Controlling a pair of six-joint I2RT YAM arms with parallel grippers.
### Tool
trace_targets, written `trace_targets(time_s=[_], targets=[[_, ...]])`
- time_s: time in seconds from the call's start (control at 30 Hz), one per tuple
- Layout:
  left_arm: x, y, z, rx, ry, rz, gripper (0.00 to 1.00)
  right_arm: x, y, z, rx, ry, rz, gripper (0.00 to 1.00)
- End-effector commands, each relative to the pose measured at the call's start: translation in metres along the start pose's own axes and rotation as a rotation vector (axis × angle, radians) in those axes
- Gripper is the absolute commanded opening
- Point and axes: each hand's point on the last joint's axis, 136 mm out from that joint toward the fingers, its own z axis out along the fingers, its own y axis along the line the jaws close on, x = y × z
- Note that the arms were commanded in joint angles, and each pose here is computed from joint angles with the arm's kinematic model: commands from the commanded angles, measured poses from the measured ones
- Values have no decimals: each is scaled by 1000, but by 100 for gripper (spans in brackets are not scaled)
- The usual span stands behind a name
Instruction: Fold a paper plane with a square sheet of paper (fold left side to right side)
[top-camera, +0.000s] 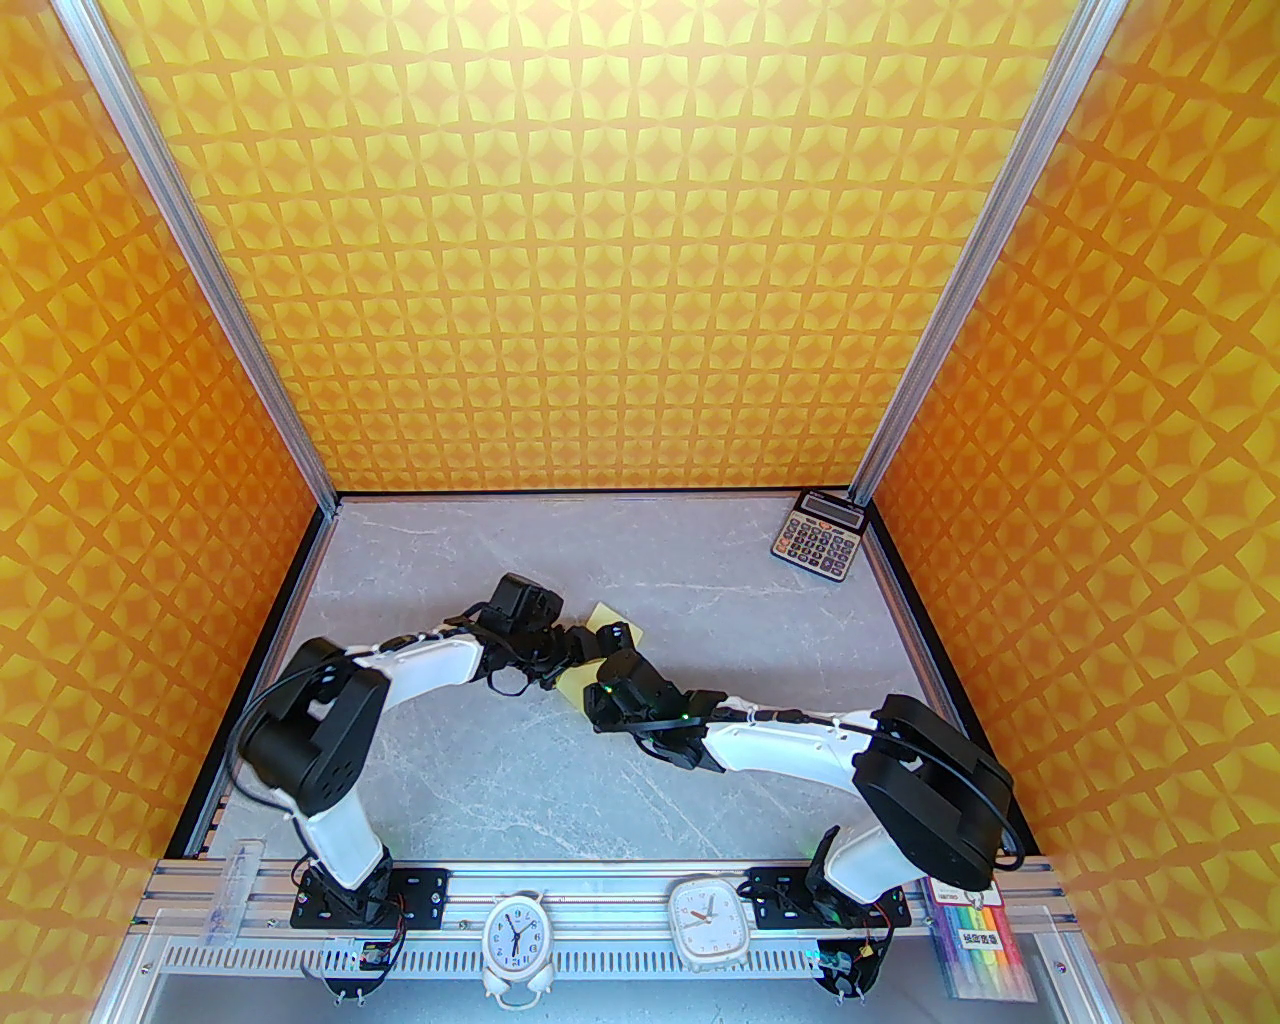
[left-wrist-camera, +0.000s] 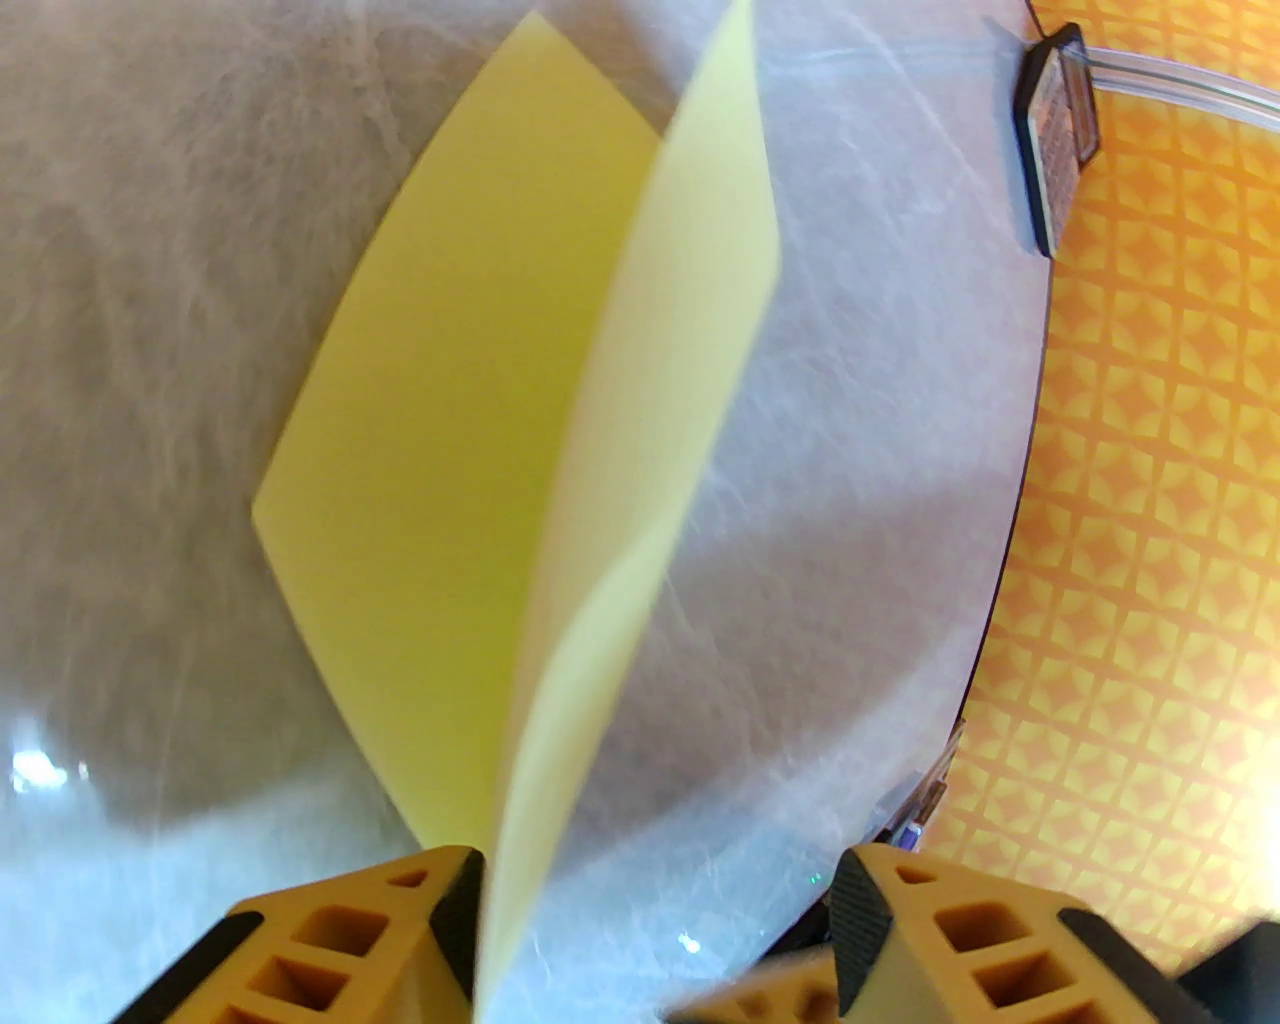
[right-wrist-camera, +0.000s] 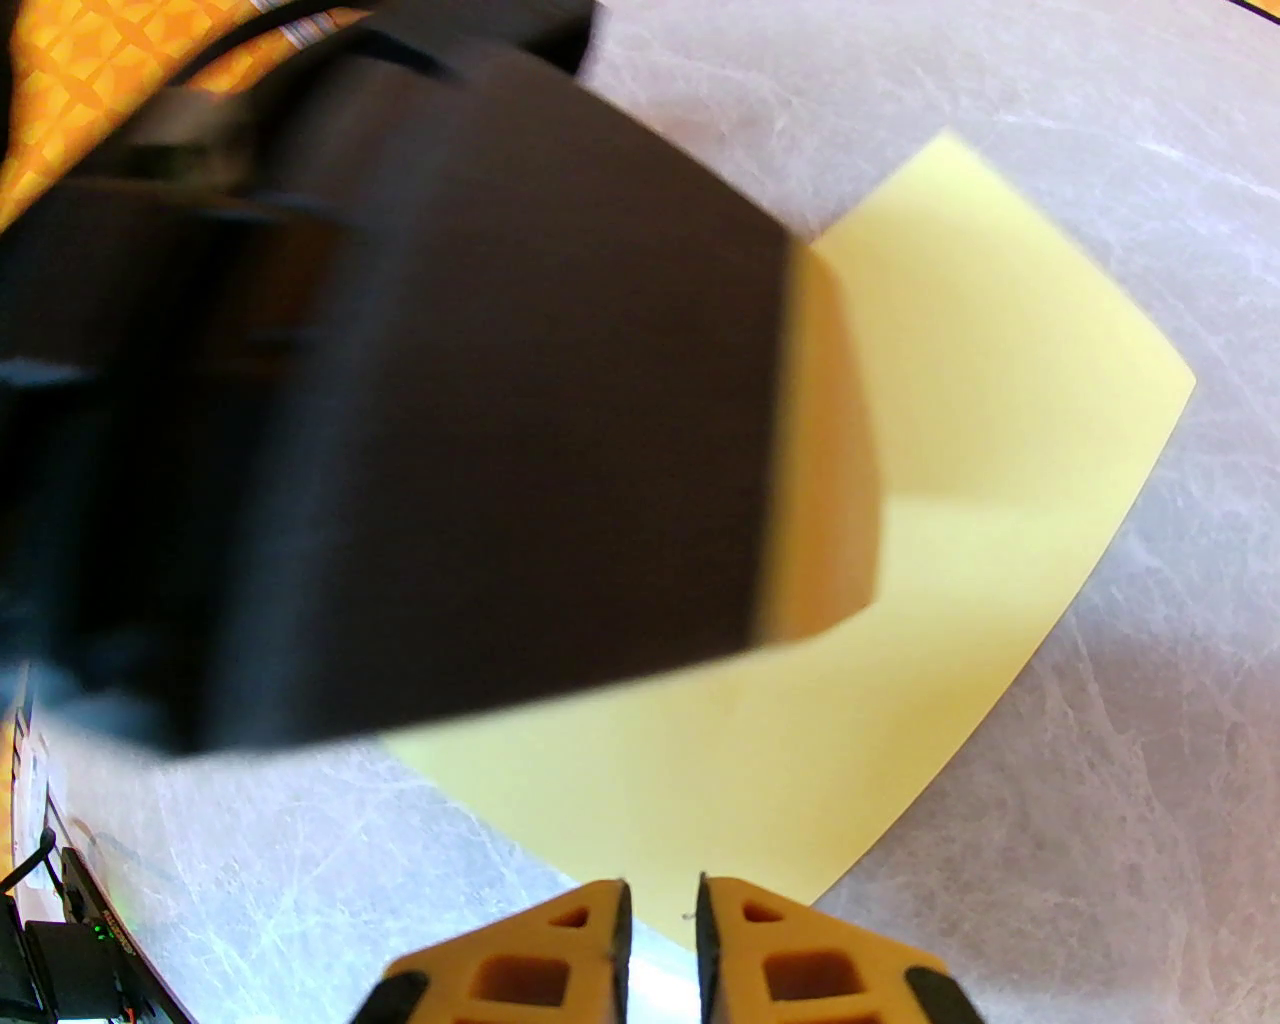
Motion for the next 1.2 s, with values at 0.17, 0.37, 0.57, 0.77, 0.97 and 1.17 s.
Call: trace_targets(time_s=[0.17,0.37,0.57,0.77,0.97,1.17], targets=[[6,-8,-10,6,-11,34,57,-7,8,-1,-19,-8,5,23],[11,-17,-8,17,-2,21,52,-8,1,0,16,-2,6,22],[16,-19,-12,21,-1,15,52,-7,-3,6,12,9,32,20],[17,-22,-8,15,-1,-8,51,-2,-12,15,22,38,62,20],[23,-14,-13,-24,-2,-5,51,-3,-14,27,-22,49,114,16],[21,-14,-8,-18,-4,-8,51,3,-9,38,-61,88,137,12]])
